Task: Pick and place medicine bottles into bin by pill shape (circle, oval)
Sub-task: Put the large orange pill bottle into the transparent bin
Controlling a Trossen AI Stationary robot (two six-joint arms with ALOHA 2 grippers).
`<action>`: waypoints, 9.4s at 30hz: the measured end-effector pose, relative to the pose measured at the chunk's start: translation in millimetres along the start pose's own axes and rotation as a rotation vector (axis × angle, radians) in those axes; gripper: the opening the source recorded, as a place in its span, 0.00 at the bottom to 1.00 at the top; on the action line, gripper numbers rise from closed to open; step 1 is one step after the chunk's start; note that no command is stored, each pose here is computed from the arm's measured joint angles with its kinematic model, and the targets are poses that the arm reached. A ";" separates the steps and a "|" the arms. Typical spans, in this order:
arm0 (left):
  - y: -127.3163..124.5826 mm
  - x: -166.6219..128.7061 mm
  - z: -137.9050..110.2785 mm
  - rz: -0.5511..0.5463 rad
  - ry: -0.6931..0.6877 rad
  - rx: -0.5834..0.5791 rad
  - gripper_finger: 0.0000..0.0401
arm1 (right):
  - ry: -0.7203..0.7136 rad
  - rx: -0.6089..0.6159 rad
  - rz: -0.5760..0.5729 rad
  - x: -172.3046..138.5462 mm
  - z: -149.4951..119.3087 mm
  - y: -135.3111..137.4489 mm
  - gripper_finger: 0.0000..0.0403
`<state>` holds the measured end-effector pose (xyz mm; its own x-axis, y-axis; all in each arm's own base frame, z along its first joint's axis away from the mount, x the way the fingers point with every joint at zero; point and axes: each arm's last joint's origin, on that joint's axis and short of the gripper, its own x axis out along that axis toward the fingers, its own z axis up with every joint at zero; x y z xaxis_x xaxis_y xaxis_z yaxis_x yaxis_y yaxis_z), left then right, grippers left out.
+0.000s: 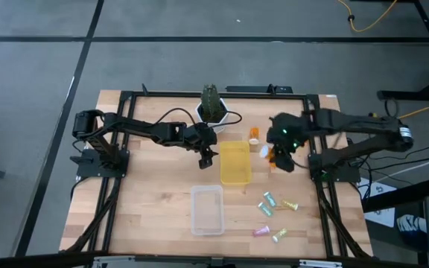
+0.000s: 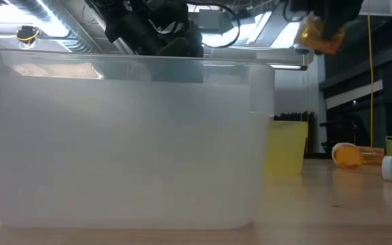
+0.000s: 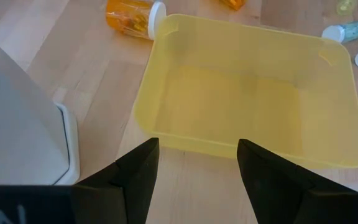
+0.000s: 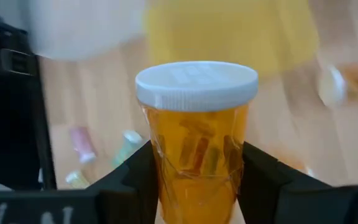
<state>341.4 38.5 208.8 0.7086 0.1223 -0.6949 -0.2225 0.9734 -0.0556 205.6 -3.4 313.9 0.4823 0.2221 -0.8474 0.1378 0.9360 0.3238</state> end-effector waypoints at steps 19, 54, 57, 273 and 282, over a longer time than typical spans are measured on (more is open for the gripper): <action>1.5 0.0 0.0 0.054 -0.005 0.000 0.53 | -0.452 -0.230 0.093 84.1 -12.8 26.1 0.42; 0.9 -0.2 4.6 0.048 -0.052 -0.003 0.53 | -0.632 -0.491 0.370 140.4 20.0 42.3 0.42; 0.8 -0.2 5.3 0.047 -0.059 -0.004 0.53 | -0.615 -0.495 0.382 152.7 35.2 47.9 0.42; -0.4 -0.2 4.0 0.046 -0.048 0.001 0.53 | 0.069 1.093 -0.827 140.8 -66.6 -42.7 0.72; -0.4 -0.2 4.0 0.046 -0.048 0.001 0.53 | 0.115 0.923 -0.728 144.2 -57.0 -51.9 0.72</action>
<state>344.1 38.9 211.8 0.7289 0.1757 -0.6617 -0.2545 0.9668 -0.0237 218.7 -4.4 150.9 -0.0424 -0.2145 -0.9758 0.9440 0.3113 -0.1094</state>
